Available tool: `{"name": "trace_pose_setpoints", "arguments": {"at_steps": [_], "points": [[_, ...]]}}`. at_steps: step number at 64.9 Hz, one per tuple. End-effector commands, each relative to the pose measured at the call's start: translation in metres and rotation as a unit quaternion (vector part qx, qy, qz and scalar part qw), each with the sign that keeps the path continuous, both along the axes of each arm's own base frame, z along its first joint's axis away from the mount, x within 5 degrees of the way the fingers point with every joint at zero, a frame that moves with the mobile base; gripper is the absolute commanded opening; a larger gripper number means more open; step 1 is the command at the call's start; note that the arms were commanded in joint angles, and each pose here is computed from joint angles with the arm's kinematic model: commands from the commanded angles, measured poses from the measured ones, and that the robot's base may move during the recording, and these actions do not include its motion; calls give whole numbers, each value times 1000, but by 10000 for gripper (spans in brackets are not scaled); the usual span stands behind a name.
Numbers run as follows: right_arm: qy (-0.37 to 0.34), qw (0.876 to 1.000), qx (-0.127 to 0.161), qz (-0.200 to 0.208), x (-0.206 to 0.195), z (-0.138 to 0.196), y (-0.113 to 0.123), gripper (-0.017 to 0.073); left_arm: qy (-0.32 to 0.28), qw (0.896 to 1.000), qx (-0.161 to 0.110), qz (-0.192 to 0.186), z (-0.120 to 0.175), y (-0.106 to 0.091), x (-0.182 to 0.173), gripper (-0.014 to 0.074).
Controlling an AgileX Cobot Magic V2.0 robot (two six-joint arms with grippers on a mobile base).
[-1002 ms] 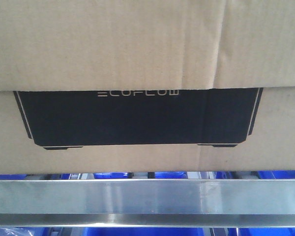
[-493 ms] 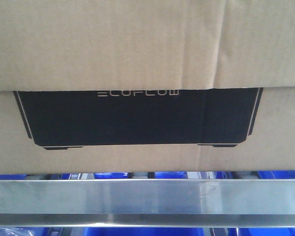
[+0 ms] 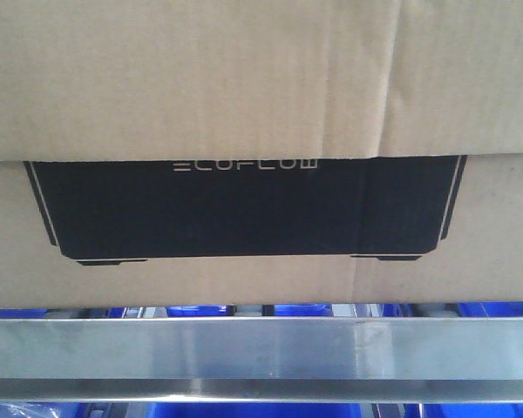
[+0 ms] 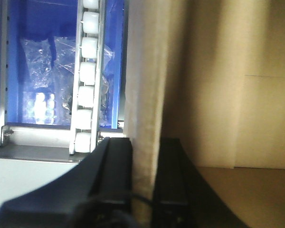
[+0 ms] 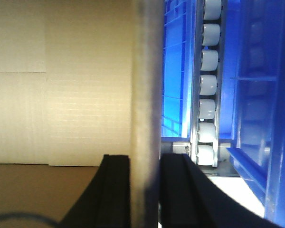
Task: Grab box from left shelf to table start
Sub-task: 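Lift the ECOFLOW box off the shelf with both grippers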
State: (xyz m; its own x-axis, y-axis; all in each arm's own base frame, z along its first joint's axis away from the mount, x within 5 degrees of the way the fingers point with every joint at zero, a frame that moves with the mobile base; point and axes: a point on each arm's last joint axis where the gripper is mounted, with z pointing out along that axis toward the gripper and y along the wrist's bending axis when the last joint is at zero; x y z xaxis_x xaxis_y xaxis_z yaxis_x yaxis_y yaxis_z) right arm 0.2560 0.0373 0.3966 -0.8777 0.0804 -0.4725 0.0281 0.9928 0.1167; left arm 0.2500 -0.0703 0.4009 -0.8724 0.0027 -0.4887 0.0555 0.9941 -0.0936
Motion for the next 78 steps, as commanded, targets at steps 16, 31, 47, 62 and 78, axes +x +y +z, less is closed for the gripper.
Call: {"name": "trace_pose_setpoints", "arguments": {"at_steps": [16,31,47,62,78], "points": [[-10,1000,3,2,-11,12,-1,56,0,997,-79,-14,14,-10,-11,-102],[-12,1000,4,2,-11,13,-1,56,-11,998,-61,-5,14,-7,-9,-102],[-63,998,14,-3,-37,35,-5,56,-50,996,-53,49,31,7,-28,-102],[-88,996,28,1,-62,50,-6,56,-89,993,-66,47,52,16,-58,-102],[-107,994,38,-6,-91,59,-10,56,-110,990,-72,47,62,24,-82,-102]]}}
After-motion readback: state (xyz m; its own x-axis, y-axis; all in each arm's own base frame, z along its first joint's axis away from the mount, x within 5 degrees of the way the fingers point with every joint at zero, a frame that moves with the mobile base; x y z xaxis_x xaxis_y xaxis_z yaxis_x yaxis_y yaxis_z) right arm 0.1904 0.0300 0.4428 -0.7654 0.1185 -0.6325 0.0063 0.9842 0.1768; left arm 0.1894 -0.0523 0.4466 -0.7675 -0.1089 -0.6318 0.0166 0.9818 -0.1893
